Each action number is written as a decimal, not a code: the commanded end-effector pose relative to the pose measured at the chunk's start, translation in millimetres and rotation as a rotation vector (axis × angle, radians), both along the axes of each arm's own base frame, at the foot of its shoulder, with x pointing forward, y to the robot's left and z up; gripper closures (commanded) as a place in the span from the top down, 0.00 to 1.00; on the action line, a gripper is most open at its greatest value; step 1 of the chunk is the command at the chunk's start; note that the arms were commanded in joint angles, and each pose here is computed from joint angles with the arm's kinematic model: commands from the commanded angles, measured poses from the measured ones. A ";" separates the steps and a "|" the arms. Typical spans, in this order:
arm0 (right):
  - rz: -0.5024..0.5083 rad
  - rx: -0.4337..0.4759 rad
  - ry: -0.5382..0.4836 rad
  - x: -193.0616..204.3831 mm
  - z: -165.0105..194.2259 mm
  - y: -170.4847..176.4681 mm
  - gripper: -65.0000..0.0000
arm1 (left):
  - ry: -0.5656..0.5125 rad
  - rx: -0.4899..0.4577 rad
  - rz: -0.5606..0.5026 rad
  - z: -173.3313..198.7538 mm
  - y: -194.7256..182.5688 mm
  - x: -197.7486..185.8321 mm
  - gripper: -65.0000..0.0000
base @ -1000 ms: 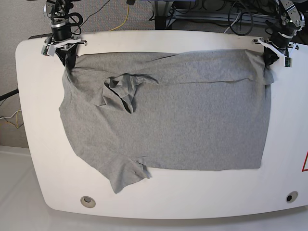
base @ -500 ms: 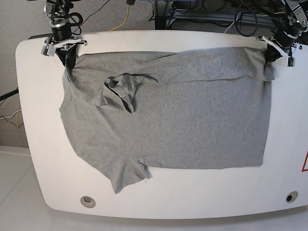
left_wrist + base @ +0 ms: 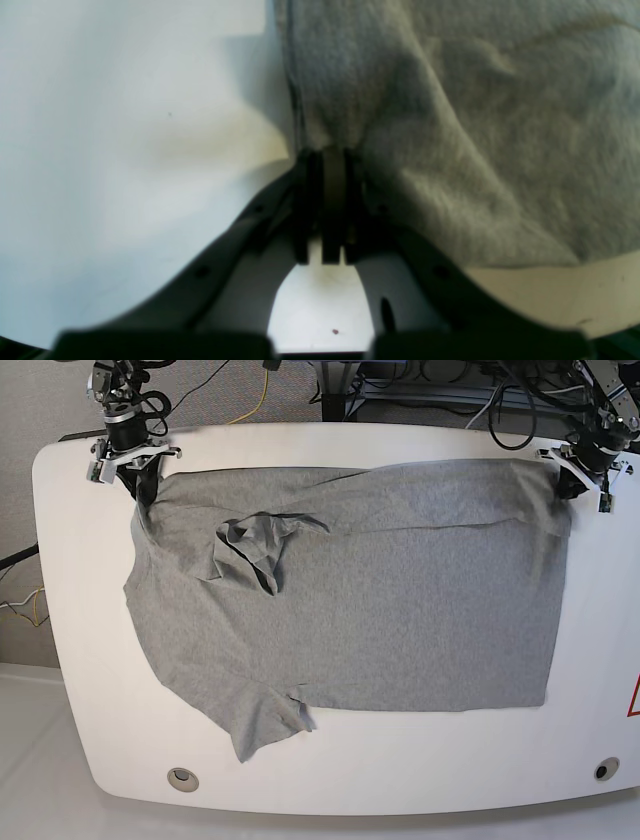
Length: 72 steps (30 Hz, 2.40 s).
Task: Fold the T-shirt properly
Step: 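Hold both corners while the left gripper adjusts its grip slightly, then release the shoulder corners and lift both grippers off the shirt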
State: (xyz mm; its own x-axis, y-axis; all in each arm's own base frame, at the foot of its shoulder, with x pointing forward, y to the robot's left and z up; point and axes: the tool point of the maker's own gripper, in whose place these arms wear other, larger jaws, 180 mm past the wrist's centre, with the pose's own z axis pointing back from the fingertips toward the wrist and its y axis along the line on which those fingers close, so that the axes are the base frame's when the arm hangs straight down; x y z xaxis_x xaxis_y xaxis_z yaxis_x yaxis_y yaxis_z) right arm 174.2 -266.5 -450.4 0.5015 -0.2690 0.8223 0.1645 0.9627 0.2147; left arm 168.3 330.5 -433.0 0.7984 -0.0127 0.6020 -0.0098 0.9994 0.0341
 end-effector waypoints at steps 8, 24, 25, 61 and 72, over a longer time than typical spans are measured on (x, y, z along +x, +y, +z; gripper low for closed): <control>0.074 -0.052 0.468 -66.8 -57.0 -3.8 0.23 | 0.349 0.110 -0.012 -34.5 16.1 -55.8 0.24; 0.056 -0.110 0.380 -42.0 -16.7 -21.0 0.36 | 0.184 0.225 -0.060 19.3 13.4 -11.5 0.27; 0.054 -0.113 0.376 -40.5 -14.2 -22.4 0.36 | 0.179 0.233 -0.063 22.4 13.5 -10.0 0.27; 0.066 -0.244 0.223 30.2 87.1 -35.5 0.36 | 0.111 0.312 -0.065 61.4 16.9 21.9 0.27; 0.064 -0.243 0.183 59.0 103.9 -33.9 0.37 | 0.048 0.368 -0.068 86.7 27.0 42.4 0.27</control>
State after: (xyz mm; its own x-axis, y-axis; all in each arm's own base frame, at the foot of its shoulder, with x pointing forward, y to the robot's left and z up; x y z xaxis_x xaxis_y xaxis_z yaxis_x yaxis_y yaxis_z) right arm 221.5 -296.5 -362.4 0.6916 -0.0636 0.7195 0.1264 0.9914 -0.0338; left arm 196.7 352.2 -366.8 0.8496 -0.2464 0.4663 0.0771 0.9327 0.3524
